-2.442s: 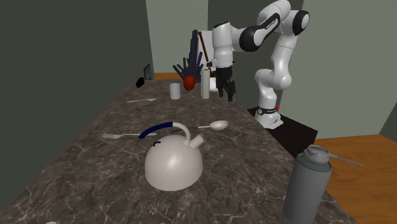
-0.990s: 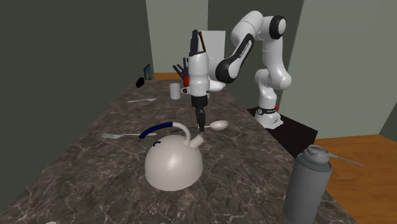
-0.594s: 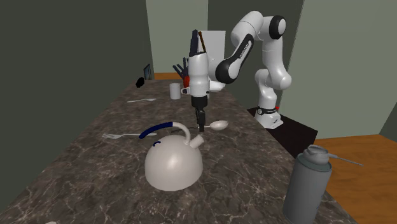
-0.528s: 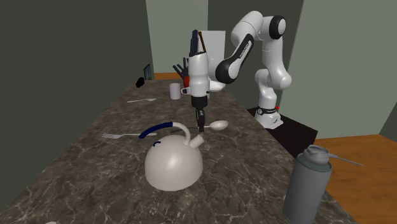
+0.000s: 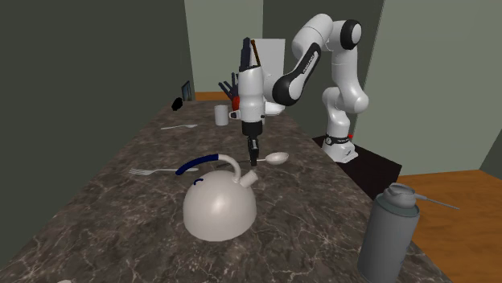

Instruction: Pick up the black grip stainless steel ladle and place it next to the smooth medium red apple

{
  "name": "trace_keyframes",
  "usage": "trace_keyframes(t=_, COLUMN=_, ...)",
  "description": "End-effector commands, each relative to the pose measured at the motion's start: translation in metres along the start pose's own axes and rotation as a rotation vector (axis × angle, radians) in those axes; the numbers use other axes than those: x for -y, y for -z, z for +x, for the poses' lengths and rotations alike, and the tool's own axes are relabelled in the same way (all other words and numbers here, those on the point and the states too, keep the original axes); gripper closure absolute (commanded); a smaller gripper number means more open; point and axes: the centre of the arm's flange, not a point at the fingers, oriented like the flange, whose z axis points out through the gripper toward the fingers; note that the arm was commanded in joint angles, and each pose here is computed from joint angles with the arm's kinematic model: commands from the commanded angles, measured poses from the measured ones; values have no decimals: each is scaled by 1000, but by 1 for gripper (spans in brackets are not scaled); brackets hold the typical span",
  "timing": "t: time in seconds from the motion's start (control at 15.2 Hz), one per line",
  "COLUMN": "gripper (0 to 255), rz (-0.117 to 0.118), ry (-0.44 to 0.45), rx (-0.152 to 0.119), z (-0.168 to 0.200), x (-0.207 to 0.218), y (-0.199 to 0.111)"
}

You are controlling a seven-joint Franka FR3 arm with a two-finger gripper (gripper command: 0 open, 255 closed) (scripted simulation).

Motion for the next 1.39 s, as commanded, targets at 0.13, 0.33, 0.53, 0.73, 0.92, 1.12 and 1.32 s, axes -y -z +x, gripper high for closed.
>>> trace_keyframes(t=0.13, gripper=255, rz=0, ry=0, rx=0, z=0, x=1, y=10)
trace_keyframes(t=0.33, gripper=255, rz=0, ry=0, rx=0, z=-1, x=3, y=26)
trace_keyframes(t=0.53, gripper=255, rz=0, ry=0, rx=0, z=-1, x=5, y=42)
trace_keyframes(t=0.73, gripper=255, rz=0, ry=0, rx=0, z=-1, x=6, y=58)
trace_keyframes(t=0.92, gripper=255, rz=0, ry=0, rx=0, z=-2, x=8, y=73)
trace_keyframes(t=1.12, gripper=255, rz=0, ry=0, rx=0, z=-2, x=10, y=89)
trace_keyframes(t=1.32, gripper=255, rz=0, ry=0, rx=0, z=-3, x=12, y=105)
